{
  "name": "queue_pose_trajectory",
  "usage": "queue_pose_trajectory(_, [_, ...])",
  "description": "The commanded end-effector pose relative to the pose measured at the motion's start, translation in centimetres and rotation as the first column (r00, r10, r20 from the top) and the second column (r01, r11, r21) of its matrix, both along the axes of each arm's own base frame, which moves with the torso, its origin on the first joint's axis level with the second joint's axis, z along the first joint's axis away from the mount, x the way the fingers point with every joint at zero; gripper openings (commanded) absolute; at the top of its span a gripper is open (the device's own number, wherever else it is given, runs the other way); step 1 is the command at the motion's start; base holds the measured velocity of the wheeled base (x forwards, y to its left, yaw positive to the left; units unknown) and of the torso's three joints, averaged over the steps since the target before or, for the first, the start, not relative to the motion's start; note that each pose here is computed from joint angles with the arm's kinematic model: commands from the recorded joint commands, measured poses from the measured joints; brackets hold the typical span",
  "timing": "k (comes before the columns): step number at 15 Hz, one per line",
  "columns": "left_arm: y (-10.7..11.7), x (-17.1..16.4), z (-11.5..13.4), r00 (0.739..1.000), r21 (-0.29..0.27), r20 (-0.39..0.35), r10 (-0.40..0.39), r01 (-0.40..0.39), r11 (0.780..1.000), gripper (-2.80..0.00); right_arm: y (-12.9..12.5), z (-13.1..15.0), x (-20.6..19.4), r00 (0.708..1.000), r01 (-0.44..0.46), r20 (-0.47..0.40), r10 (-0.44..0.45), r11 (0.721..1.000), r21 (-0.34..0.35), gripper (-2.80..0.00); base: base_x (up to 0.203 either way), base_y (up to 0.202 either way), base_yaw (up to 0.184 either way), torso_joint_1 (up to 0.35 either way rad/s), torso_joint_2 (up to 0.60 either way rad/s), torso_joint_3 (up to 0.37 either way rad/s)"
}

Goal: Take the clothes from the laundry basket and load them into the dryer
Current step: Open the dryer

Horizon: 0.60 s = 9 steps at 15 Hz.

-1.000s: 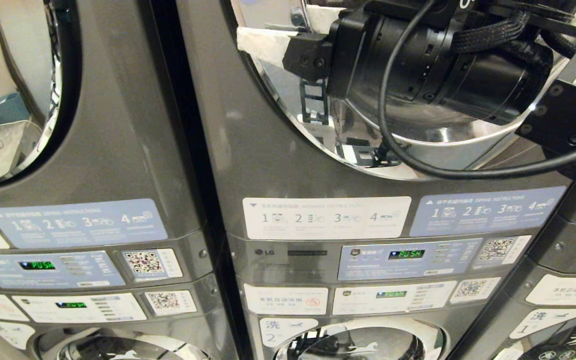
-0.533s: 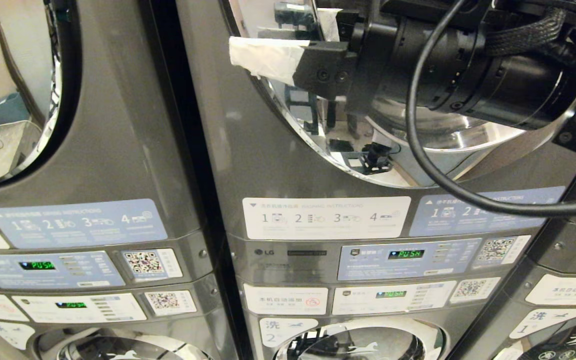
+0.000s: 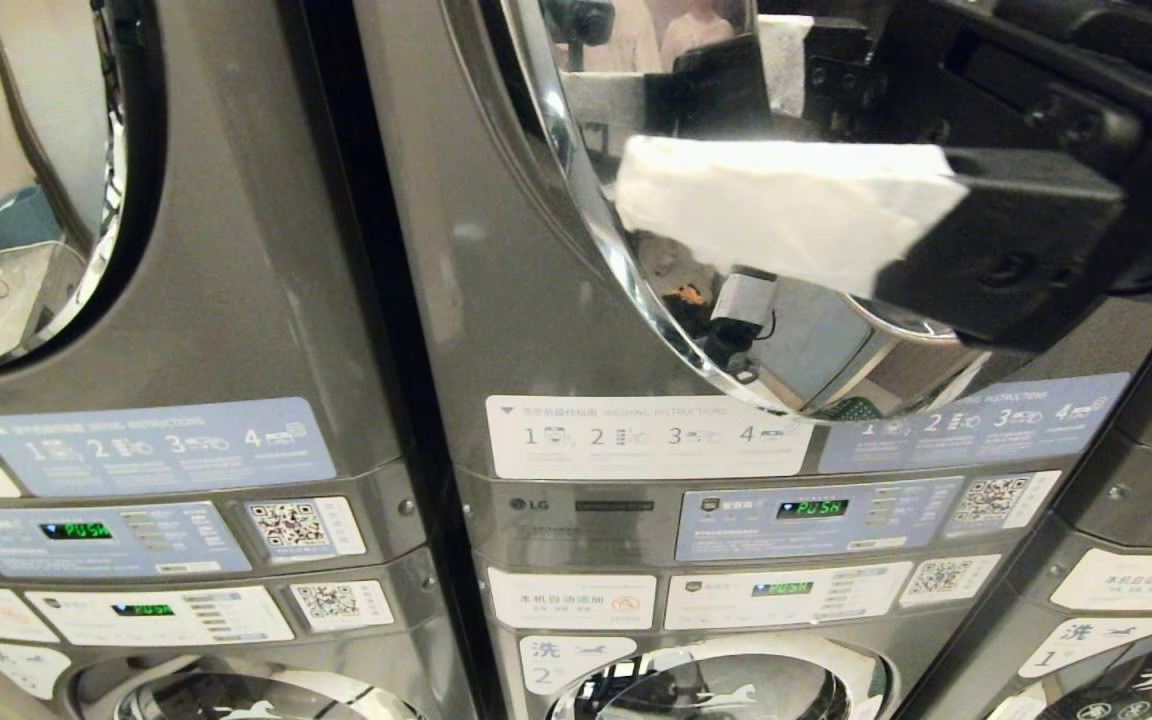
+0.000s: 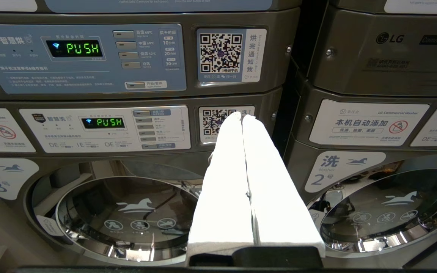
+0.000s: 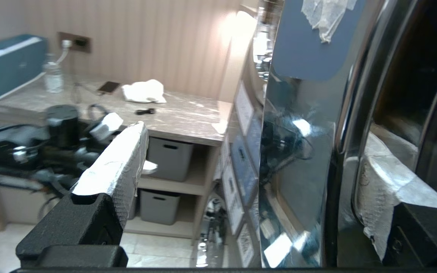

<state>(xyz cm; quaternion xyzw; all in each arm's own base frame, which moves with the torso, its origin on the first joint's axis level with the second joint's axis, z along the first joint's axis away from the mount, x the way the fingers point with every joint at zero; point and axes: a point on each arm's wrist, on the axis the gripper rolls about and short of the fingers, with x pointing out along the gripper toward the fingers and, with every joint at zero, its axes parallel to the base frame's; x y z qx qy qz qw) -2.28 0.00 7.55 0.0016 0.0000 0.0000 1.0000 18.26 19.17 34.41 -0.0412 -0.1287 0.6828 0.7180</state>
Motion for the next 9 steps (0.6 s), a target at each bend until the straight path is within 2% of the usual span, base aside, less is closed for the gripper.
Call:
queue_pose_trajectory(1, [0.0,0.0,0.0,1.000,0.000,0.002,0.000,0.000,1.000,-2.80,-1.7,0.4,-1.9,0.999,-0.028,0.019,0.028,1.000,0.009,0.00,0.000,0.000,0.000,0.000,0.00,0.000])
queue_pose_trajectory(5, [0.0,0.0,0.0,1.000,0.000,0.000,0.000,0.000,1.000,-2.80,-4.6,-0.2,-5.1,0.997,-0.062,0.042,0.061,0.998,0.001,0.00,0.000,0.000,0.000,0.000,0.00,0.000])
queue_pose_trajectory(9, [0.0,0.0,0.0,1.000,0.000,0.000,0.000,0.000,1.000,-2.80,-7.1,0.1,-7.5,0.997,-0.040,0.063,0.038,0.999,0.028,0.00,0.000,0.000,0.000,0.000,0.00,0.000])
